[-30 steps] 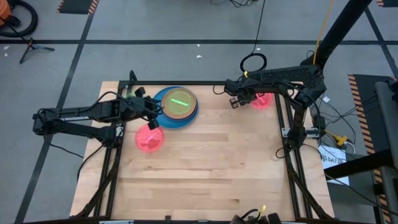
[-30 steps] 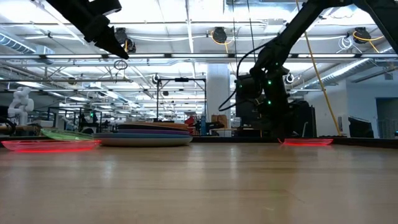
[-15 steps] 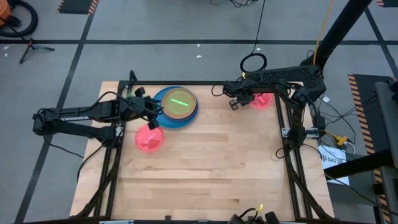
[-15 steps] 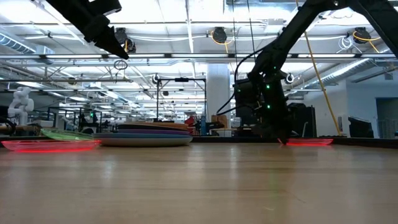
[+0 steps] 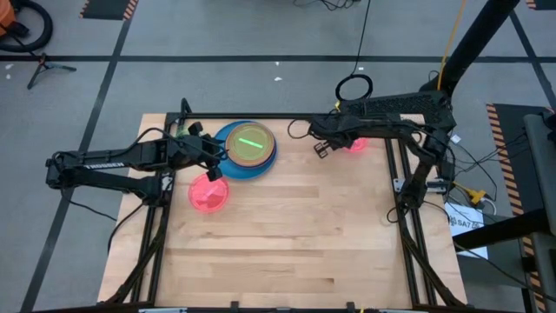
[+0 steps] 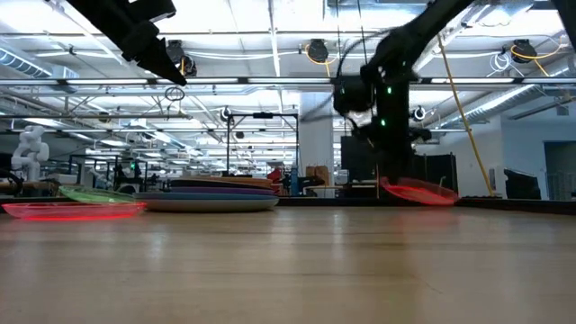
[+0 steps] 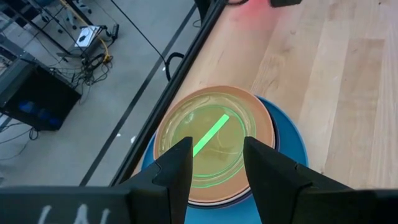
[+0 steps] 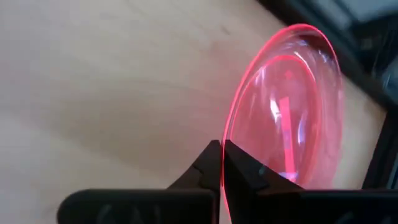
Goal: Stack plastic plates
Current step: Stack the top pink plate on the green plate, then stack the pink plate on the pink plate
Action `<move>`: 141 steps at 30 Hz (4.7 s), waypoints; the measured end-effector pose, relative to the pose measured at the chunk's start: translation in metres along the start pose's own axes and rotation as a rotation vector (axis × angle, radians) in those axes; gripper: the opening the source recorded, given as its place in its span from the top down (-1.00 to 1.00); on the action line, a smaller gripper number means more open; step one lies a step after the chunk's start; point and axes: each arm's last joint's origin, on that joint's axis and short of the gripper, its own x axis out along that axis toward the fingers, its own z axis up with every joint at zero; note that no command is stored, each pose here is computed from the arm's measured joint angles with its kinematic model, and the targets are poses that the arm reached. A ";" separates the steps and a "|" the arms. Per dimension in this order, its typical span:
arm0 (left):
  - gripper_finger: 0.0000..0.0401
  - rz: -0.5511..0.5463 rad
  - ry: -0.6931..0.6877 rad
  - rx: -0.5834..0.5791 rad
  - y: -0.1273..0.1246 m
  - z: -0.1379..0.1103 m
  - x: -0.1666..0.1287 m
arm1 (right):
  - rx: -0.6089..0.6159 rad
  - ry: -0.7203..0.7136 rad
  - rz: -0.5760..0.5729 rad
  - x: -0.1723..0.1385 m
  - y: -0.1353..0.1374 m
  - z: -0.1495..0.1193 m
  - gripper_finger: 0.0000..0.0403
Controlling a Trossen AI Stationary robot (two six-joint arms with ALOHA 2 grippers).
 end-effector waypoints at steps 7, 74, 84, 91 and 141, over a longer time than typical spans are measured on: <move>0.25 0.000 -0.003 -0.001 0.000 0.000 0.000 | -0.216 -0.348 0.279 -0.063 0.046 -0.007 0.99; 0.25 -0.028 0.333 -0.424 -0.020 -0.033 -0.014 | -0.884 -0.445 0.195 -0.118 0.126 -0.043 0.59; 0.25 -0.279 0.463 -0.570 -0.054 -0.032 -0.018 | -0.733 -0.872 0.332 -0.143 0.070 -0.058 0.61; 0.25 -0.274 0.684 -0.535 -0.089 -0.040 0.011 | -0.661 -0.936 0.477 -0.157 0.040 -0.073 0.61; 0.33 0.012 0.824 -0.323 -0.164 -0.085 0.074 | -0.650 -0.959 0.536 -0.158 0.033 -0.080 0.61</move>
